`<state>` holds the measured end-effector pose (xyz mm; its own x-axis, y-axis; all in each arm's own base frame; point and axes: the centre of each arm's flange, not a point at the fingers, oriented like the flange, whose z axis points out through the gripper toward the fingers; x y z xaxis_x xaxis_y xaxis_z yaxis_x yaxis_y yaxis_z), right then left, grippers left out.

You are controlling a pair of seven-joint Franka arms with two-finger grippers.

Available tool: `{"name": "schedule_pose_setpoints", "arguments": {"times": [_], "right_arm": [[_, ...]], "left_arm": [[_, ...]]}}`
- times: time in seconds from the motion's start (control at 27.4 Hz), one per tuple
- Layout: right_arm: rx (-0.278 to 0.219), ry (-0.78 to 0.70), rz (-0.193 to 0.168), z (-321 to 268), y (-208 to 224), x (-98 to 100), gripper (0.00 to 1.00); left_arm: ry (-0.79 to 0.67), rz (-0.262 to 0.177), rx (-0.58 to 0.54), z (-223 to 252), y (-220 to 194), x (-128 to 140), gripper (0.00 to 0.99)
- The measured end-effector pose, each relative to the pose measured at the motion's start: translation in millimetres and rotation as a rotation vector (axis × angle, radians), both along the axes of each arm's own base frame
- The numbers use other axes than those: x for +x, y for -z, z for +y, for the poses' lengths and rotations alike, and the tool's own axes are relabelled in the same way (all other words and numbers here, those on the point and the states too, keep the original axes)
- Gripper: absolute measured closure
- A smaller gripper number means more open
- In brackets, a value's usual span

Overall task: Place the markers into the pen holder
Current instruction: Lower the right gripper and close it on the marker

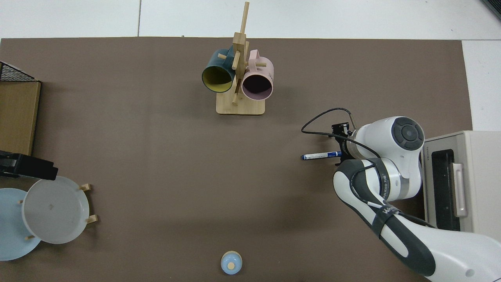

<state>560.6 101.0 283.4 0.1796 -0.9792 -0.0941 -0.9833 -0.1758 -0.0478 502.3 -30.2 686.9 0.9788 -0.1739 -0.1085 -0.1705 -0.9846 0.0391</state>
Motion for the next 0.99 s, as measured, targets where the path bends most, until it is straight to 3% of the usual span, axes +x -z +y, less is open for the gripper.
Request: {"name": "schedule_pose_setpoints", "arguments": {"times": [0.66,0.8,0.91,0.99], "right_arm": [[0.002,-0.021,0.000,11.6,-0.2,-2.2,0.04],[0.002,-0.034,0.000,19.0,-0.2,-3.7,0.22],[0.003,-0.045,0.000,25.1,-0.2,-5.1,0.24],[0.003,-0.049,0.000,27.4,-0.3,-5.6,0.39]], "left_arm": [[0.002,0.004,0.001,-2.6,0.1,-0.9,0.000],[-0.003,0.013,0.003,-5.3,0.7,-2.1,0.000],[-0.004,0.015,0.004,-6.8,0.9,-2.5,0.000],[-0.003,0.016,0.004,-7.4,0.9,-2.6,0.000]]}}
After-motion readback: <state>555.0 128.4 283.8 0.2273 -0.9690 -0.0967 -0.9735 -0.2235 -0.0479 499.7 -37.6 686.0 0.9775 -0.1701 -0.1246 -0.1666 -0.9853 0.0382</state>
